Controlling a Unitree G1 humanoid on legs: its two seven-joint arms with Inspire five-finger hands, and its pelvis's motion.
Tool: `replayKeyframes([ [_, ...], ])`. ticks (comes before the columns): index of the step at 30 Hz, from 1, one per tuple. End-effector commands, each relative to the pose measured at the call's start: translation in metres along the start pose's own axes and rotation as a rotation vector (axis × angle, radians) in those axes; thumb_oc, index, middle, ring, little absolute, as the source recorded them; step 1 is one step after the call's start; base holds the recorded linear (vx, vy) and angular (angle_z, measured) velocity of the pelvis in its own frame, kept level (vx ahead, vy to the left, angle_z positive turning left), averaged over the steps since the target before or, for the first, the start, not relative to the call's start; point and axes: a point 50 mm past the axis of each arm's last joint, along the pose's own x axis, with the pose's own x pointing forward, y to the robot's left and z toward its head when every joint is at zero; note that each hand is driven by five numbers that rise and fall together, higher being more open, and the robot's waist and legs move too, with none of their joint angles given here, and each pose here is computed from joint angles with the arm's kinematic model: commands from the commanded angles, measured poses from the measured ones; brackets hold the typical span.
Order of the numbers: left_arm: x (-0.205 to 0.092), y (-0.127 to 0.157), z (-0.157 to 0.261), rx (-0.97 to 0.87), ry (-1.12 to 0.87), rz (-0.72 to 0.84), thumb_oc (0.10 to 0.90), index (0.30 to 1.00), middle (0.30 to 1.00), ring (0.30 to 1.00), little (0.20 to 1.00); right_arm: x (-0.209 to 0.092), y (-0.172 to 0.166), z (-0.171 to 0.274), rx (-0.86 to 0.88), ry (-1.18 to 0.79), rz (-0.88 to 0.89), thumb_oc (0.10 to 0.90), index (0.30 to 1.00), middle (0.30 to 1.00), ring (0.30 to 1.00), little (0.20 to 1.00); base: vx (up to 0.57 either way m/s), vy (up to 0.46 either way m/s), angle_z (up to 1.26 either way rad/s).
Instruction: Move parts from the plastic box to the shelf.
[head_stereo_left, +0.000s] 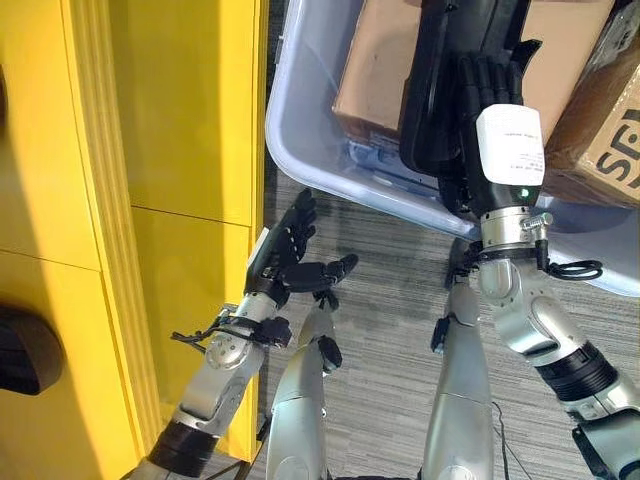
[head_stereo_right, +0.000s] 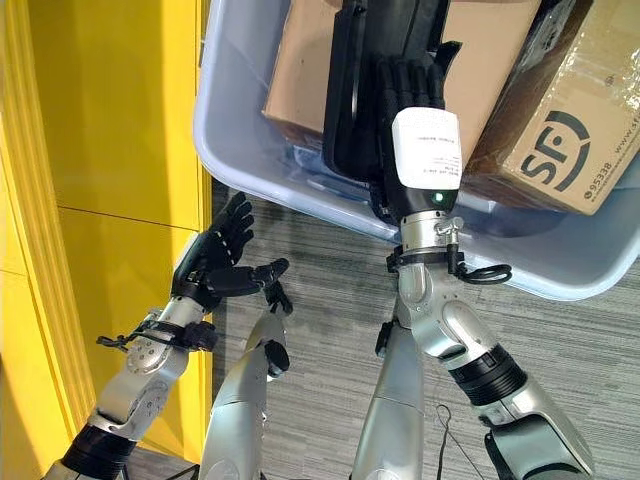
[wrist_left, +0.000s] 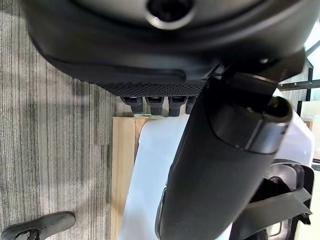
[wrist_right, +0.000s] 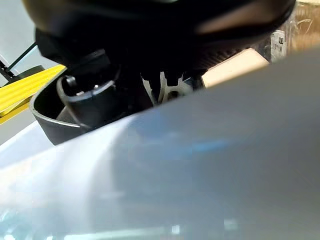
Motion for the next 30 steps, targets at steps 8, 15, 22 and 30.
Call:
replayKeyframes([
  [8, 0.001, -0.014, 0.024, -0.004, -0.136, -0.042, 0.9, 1.0, 1.0, 1.0, 1.0, -0.009, 0.009, -0.024, 0.209, 0.344, -0.146, 0.9, 1.0, 1.0, 1.0, 1.0, 0.0, 0.0, 0.0],
  [15, 0.003, -0.021, 0.022, -0.009, -0.135, -0.035, 0.9, 1.0, 1.0, 1.0, 1.0, -0.018, 0.016, -0.045, 0.398, 0.561, -0.245, 0.9, 1.0, 1.0, 1.0, 1.0, 0.0, 0.0, 0.0],
  [22, 0.008, -0.027, 0.02, -0.022, -0.137, -0.024, 0.9, 1.0, 1.0, 1.0, 1.0, -0.024, 0.016, -0.059, 0.451, 0.628, -0.277, 0.9, 1.0, 1.0, 1.0, 1.0, 0.0, 0.032, -0.02],
  [30, 0.011, -0.031, 0.021, -0.026, -0.138, -0.032, 0.9, 1.0, 1.0, 1.0, 1.0, -0.013, 0.013, -0.05, 0.464, 0.53, -0.241, 0.4, 0.3, 0.3, 0.3, 0.3, 0.0, 0.005, -0.03],
])
